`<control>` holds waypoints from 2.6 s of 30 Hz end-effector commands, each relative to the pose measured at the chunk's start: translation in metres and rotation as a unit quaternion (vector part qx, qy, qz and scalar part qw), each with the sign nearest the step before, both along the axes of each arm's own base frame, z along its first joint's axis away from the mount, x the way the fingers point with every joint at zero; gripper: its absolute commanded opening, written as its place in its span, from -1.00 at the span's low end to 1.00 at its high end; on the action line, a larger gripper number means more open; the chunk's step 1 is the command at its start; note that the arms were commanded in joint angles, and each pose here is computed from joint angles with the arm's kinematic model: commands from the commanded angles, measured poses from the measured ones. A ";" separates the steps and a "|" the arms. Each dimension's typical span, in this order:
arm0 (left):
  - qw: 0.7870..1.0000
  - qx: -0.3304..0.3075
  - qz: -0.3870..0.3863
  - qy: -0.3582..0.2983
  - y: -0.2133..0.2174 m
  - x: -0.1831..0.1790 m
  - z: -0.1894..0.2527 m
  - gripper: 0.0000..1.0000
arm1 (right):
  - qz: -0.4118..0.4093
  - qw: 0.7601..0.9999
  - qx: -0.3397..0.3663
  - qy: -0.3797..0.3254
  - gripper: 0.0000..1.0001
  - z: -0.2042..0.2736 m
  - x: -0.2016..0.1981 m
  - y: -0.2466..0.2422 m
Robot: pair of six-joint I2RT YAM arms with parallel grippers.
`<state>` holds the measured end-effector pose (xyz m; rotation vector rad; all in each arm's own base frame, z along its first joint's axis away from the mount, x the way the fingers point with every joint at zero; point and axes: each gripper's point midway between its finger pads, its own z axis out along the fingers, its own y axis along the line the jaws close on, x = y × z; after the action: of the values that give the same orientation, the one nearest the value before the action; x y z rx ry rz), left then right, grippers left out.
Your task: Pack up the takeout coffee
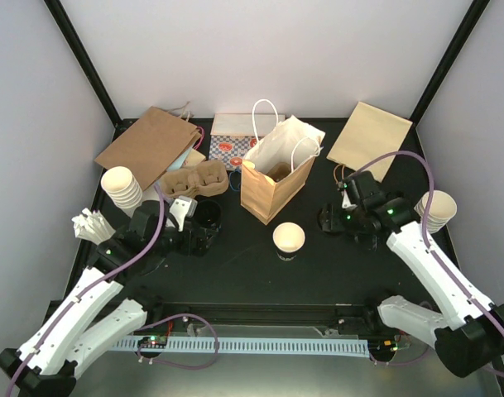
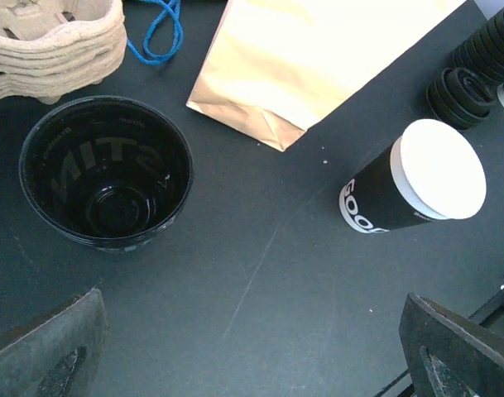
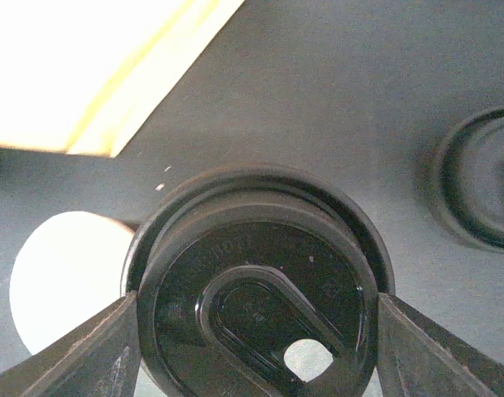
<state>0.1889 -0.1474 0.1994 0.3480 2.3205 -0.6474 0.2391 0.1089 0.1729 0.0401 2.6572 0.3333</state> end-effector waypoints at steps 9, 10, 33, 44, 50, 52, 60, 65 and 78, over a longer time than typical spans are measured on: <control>0.993 -0.096 -0.030 0.057 -0.035 -0.004 0.005 0.97 | 0.110 0.986 0.101 -0.079 0.29 0.031 -0.031 0.044; 0.993 -0.098 -0.029 0.052 -0.035 -0.003 0.007 0.97 | 0.110 0.985 0.101 -0.087 0.29 0.035 -0.031 0.043; 0.989 -0.142 -0.003 0.029 -0.029 -0.006 0.017 0.97 | 0.135 0.984 0.102 -0.054 0.28 0.014 -0.035 0.051; 0.981 -0.177 -0.037 0.074 -0.054 -0.002 0.006 0.97 | 0.161 0.981 0.093 -0.061 0.23 0.006 -0.043 0.068; 0.976 -0.199 -0.048 0.077 -0.064 -0.001 0.005 0.84 | 0.179 0.978 0.071 -0.078 0.21 0.005 -0.041 0.081; 0.975 -0.204 -0.049 0.080 -0.067 0.000 0.003 0.82 | 0.183 0.978 0.061 -0.080 0.21 0.002 -0.042 0.086; 0.972 -0.207 -0.057 0.092 -0.077 -0.002 -0.006 0.81 | 0.192 0.976 0.029 -0.093 0.21 -0.003 -0.039 0.097; 0.972 -0.208 -0.063 0.095 -0.081 -0.003 -0.007 0.80 | 0.202 0.975 0.019 -0.093 0.21 -0.005 -0.039 0.105; 0.972 -0.203 -0.068 0.101 -0.086 -0.004 -0.010 0.80 | 0.214 0.972 -0.010 -0.100 0.21 -0.005 -0.035 0.118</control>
<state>0.1836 -0.2286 0.1815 0.2418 2.3215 -1.2262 0.1943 0.2200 0.1535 -0.5618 2.5044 0.4387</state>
